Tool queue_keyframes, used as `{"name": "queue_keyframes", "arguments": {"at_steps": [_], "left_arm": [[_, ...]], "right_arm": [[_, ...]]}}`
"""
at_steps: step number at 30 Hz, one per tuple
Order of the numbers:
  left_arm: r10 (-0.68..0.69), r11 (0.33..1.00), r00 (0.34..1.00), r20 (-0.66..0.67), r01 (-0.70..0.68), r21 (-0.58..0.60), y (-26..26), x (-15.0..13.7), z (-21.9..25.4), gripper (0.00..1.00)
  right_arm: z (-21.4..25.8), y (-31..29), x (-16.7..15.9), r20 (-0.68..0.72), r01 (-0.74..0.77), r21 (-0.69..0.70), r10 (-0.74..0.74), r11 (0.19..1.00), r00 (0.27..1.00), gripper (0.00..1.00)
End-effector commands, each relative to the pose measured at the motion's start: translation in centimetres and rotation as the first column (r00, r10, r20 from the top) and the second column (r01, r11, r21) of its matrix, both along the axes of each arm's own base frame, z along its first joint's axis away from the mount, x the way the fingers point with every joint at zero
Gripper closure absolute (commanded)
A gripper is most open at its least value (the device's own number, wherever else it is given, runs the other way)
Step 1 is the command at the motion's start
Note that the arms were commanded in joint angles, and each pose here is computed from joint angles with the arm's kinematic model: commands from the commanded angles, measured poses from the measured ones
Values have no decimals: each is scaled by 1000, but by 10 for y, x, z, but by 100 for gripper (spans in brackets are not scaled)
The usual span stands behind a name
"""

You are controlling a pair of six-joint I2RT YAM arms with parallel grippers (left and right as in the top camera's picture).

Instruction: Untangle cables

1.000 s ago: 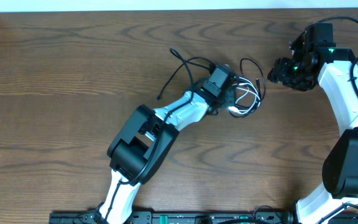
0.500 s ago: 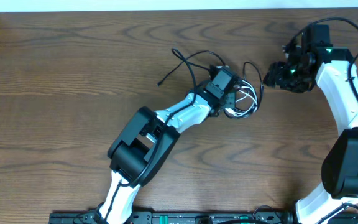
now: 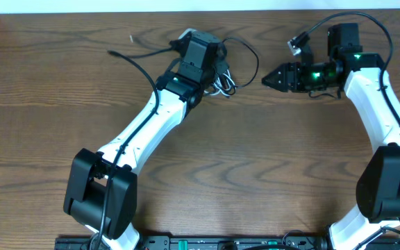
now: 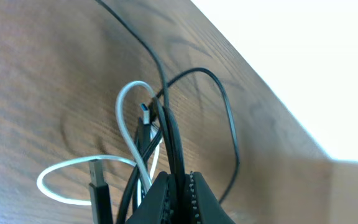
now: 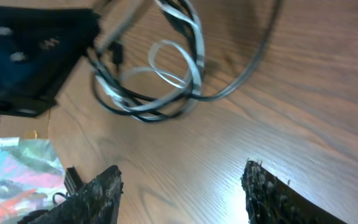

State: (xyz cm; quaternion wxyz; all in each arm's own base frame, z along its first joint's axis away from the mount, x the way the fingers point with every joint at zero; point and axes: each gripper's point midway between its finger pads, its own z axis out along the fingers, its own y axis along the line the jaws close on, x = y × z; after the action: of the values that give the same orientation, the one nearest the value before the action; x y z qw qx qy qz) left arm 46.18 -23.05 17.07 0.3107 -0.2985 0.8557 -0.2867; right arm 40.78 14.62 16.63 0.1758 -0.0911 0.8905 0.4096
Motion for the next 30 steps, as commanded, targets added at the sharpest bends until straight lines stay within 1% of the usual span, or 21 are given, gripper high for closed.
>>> {"name": "queue_keyframes", "arguments": {"at_steps": [1,3,5,7,11,14,16,18,20,24,27,30], "left_arm": [[231,937,963,-139,-258,-235,4,3,1,93],[250,923,956,-151,-282,-261,3,4,2,93],[253,921,955,-154,-287,-265,3,4,2,93],[253,922,954,-159,-288,-259,4,3,1,93],[256,927,948,-189,-296,-232,7,-3,-7,92],[259,930,942,-212,-302,-209,9,-8,-13,93],[260,932,939,-225,-305,-197,11,-11,-16,93],[256,933,938,-234,-303,-194,10,-13,-17,92],[240,934,940,-243,-291,-205,7,-14,-17,92],[240,934,940,-242,-292,-205,7,-14,-17,93],[240,934,940,-243,-292,-204,7,-14,-17,92],[240,934,940,-243,-292,-204,7,-14,-17,93]], "right_arm": [[4,23,-6,-6,-53,55,53,997,999,41],[4,31,-7,19,-77,48,76,996,997,40],[3,39,-8,77,-129,13,127,992,989,40],[-3,45,-9,129,-169,-52,175,984,976,39],[-18,52,-7,207,-212,-226,260,951,943,39],[-24,60,-6,246,-233,-319,318,919,916,40],[-26,66,-5,260,-230,-357,333,905,907,43],[-26,73,-5,279,-235,-374,350,897,894,45],[-24,83,-6,311,-259,-388,390,885,867,47],[-24,96,-11,334,-291,-415,442,862,833,48],[-24,104,-16,334,-308,-415,458,856,824,50],[-25,104,-15,333,-298,-435,460,849,823,54]]}}
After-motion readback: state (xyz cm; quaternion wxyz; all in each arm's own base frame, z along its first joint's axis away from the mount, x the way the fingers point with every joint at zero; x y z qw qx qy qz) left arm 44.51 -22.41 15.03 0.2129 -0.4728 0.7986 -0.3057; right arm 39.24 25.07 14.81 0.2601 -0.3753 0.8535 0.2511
